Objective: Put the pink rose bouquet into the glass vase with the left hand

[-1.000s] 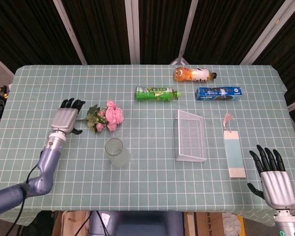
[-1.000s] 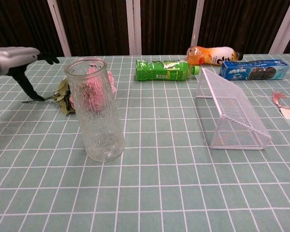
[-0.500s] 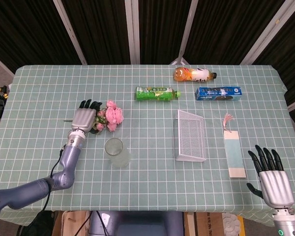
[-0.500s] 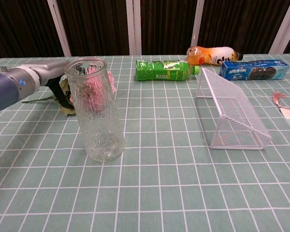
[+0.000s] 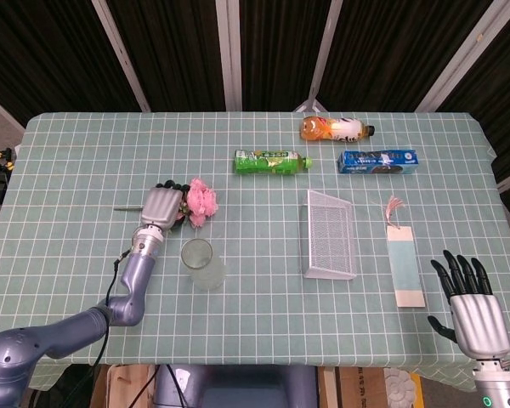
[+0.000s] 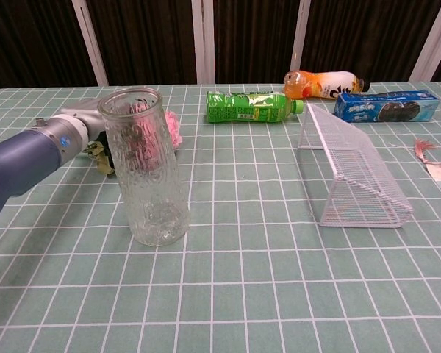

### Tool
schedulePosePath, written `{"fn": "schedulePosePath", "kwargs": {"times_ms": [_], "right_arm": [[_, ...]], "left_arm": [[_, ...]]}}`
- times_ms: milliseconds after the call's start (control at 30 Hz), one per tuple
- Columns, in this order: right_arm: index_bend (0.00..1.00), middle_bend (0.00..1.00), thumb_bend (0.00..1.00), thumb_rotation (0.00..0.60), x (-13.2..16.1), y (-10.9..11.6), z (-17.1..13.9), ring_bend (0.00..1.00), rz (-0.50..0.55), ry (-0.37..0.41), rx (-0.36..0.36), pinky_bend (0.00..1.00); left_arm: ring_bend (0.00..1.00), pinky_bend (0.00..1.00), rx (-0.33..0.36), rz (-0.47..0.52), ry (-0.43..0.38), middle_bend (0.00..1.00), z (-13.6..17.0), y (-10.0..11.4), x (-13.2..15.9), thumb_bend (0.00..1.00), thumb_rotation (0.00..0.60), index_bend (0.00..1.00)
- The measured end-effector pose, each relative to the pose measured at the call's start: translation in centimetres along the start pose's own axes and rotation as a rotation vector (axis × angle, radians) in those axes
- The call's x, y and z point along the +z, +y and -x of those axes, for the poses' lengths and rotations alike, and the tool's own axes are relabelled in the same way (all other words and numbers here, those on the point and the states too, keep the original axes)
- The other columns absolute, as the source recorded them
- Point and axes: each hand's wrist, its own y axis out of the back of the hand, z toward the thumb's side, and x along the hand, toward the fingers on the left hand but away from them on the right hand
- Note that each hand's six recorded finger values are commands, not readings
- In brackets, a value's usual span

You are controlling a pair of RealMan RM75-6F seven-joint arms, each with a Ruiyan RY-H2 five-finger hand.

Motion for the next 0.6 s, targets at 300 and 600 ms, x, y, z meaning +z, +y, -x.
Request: {"fn": "schedulePosePath", "kwargs": {"times_ms": [300,600], "right_arm": [[0.14,0.04,0.15,0.6,-0.1,0.3,-0.1,0.0,0.013,0.001,-0.004,0.0],[0.14,0.04,0.15,0.6,0.2,0.5,-0.3,0.0,0.02,0.01,-0.007,0.0]], "left_arm": [[0.32,0.45,0.084,0.074,0.003,0.44,0.1,1.4,-0.8,0.52,0.6,0.39],[0.32,0.45,0.264,0.246,-0.005,0.44,1.3,7.1,-4.2,0.52,0.6,0.39]]}}
